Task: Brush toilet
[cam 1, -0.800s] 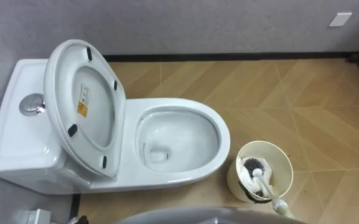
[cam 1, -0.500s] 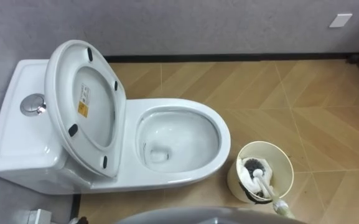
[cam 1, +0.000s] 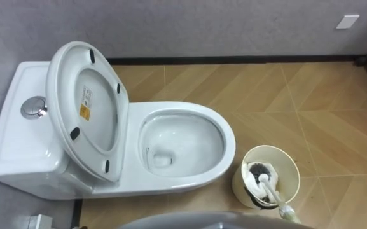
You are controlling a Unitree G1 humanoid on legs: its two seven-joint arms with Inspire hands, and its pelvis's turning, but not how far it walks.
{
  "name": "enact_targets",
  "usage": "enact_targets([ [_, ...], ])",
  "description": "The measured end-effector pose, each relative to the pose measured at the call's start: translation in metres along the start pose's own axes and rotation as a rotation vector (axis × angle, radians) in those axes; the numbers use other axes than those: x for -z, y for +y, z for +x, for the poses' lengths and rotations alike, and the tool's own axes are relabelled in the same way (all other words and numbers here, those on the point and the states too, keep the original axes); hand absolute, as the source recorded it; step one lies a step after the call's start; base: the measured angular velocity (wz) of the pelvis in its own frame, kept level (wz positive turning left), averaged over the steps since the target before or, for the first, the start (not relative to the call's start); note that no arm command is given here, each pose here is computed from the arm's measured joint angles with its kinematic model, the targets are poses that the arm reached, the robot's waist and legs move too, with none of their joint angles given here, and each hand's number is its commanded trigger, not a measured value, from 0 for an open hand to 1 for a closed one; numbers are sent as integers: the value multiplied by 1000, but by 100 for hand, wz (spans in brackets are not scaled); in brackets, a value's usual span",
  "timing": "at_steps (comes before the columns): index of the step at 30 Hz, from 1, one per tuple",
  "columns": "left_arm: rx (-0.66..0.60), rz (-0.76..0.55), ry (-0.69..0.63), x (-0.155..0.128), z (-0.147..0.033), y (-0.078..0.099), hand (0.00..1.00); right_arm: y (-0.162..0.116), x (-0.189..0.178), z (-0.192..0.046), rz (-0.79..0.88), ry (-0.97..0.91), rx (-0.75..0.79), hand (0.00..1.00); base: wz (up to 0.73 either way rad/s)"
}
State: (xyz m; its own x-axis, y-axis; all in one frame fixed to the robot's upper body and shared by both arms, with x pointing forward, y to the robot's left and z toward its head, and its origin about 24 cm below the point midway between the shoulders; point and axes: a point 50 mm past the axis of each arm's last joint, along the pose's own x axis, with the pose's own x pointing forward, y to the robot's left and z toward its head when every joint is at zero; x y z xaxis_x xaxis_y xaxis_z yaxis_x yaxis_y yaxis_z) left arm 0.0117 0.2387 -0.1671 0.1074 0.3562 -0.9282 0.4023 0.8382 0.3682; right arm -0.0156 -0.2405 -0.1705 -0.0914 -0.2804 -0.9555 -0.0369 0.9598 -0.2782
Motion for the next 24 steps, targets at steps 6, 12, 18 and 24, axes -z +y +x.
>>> enact_targets([
  [6,-8,-48,13,4,0,3,0,-6,1,0,400,20,50,0,-1],
  [12,-34,-130,50,16,0,4,0,-1,10,0,1005,93,36,0,-2],
  [18,-86,-236,49,22,-1,15,0,-10,19,0,1469,148,76,0,-2],
  [24,-117,-253,9,22,-1,22,0,-28,13,-1,1600,109,142,0,0],
])
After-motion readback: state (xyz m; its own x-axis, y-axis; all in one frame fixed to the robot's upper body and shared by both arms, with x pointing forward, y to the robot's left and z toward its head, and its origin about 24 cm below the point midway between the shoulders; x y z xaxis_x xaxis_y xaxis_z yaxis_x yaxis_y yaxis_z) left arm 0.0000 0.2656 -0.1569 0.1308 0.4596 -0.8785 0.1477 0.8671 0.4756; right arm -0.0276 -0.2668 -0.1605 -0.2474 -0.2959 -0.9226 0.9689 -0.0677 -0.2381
